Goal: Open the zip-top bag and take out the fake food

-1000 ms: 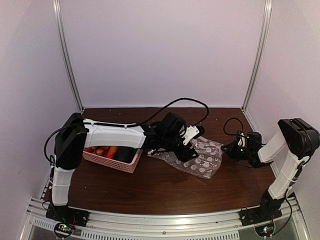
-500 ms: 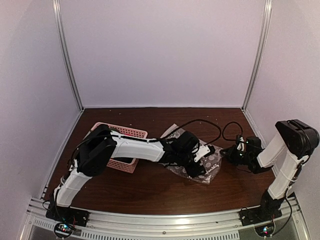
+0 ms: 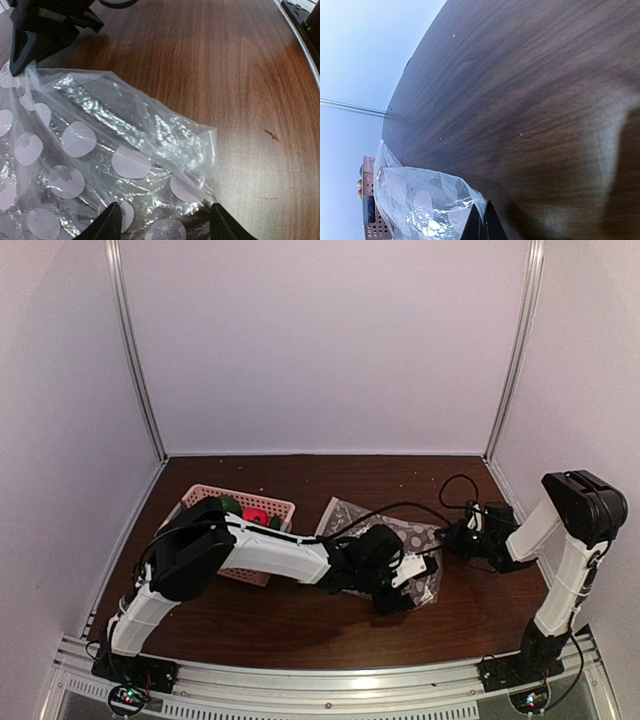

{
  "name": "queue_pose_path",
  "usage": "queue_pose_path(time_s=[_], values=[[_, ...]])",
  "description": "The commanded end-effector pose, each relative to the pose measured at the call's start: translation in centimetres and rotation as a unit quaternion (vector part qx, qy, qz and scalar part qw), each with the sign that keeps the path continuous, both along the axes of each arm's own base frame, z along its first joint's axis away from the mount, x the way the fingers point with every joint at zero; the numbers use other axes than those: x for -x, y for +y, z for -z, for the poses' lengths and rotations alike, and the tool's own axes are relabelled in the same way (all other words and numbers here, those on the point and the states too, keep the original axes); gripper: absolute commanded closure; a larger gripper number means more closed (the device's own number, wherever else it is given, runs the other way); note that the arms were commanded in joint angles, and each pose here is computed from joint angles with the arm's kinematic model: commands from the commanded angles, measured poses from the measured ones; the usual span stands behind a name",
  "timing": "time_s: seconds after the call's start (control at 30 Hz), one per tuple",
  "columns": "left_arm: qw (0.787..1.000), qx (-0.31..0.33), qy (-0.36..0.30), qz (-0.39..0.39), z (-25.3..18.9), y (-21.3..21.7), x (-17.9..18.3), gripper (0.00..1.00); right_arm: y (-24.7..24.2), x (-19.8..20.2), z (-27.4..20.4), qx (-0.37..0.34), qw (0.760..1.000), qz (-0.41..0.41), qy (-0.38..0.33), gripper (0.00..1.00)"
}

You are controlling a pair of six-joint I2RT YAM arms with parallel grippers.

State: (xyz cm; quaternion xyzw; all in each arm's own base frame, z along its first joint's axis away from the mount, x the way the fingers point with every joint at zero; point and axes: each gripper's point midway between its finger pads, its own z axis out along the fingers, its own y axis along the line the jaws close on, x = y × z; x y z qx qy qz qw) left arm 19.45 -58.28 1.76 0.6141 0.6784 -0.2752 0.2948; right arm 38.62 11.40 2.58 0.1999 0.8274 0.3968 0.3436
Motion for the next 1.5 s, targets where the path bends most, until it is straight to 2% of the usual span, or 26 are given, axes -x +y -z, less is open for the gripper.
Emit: queue_pose_path(time_s=[0.0, 0.1, 0.23, 0.27, 0.33, 0.43, 0.47, 0.5, 0.53, 0.57, 0.73, 1.0, 1.17, 1.47], values=[[0.997, -0.072, 0.038, 0.012, 3.6, 2.6, 2.9, 0.39, -0.8, -2.9, -1.6, 0.025, 0.999, 0.014, -0.027, 0.96], [0.998, -0.043, 0.044, 0.000, 1.0, 1.6, 2.3, 0.37, -0.6, -3.9, -2.9, 0.045, 0.998, -0.005, -0.034, 0.77], [0.998, 0.015, 0.056, -0.037, -5.1, 0.8, 0.3, 0.32, -1.2, -4.9, -5.6, 0.102, 0.994, -0.016, -0.044, 0.55], [0.997, 0.028, 0.055, -0.049, -6.4, 0.9, -0.5, 0.27, -1.5, -5.1, -6.4, 0.120, 0.991, -0.015, -0.048, 0.53], [0.994, 0.050, 0.058, -0.076, -8.9, 1.6, -2.3, 0.10, -2.3, -5.6, -7.9, 0.164, 0.985, -0.016, -0.053, 0.47], [0.987, 0.084, 0.065, -0.119, -12.5, 3.7, -5.5, 0.03, -2.6, -6.0, -10.5, 0.199, 0.977, -0.029, -0.066, 0.42], [0.984, 0.094, 0.068, -0.135, -13.5, 4.6, -6.5, 0.02, -2.7, -6.0, -11.3, 0.207, 0.975, -0.031, -0.073, 0.34], [0.980, 0.102, 0.072, -0.155, -14.3, 5.6, -7.8, 0.02, -2.7, -5.9, -12.5, 0.211, 0.973, -0.034, -0.085, 0.31], [0.977, 0.106, 0.073, -0.172, -15.0, 6.7, -8.9, 0.02, -2.6, -5.9, -13.6, 0.213, 0.972, -0.036, -0.097, 0.17], [0.972, 0.110, 0.073, -0.197, -15.6, 8.2, -10.5, 0.02, -2.5, -5.8, -14.4, 0.215, 0.970, -0.039, -0.107, 0.11], [0.946, 0.132, 0.072, -0.288, -18.3, 15.4, -15.3, 0.02, -1.7, -4.5, -18.8, 0.205, 0.964, -0.056, -0.159, 0.01], [0.886, 0.146, 0.069, -0.435, -20.9, 28.3, -19.4, 0.02, -0.9, -0.6, -22.4, 0.191, 0.956, -0.079, -0.208, 0.00], [0.859, 0.155, 0.062, -0.484, -20.8, 34.0, -18.2, 0.02, 0.0, 2.6, -22.2, 0.164, 0.954, -0.093, -0.233, 0.00], [0.822, 0.162, 0.075, -0.541, -16.8, 38.5, -14.1, 0.02, 1.7, 7.6, -16.8, 0.141, 0.958, -0.123, -0.217, 0.00]])
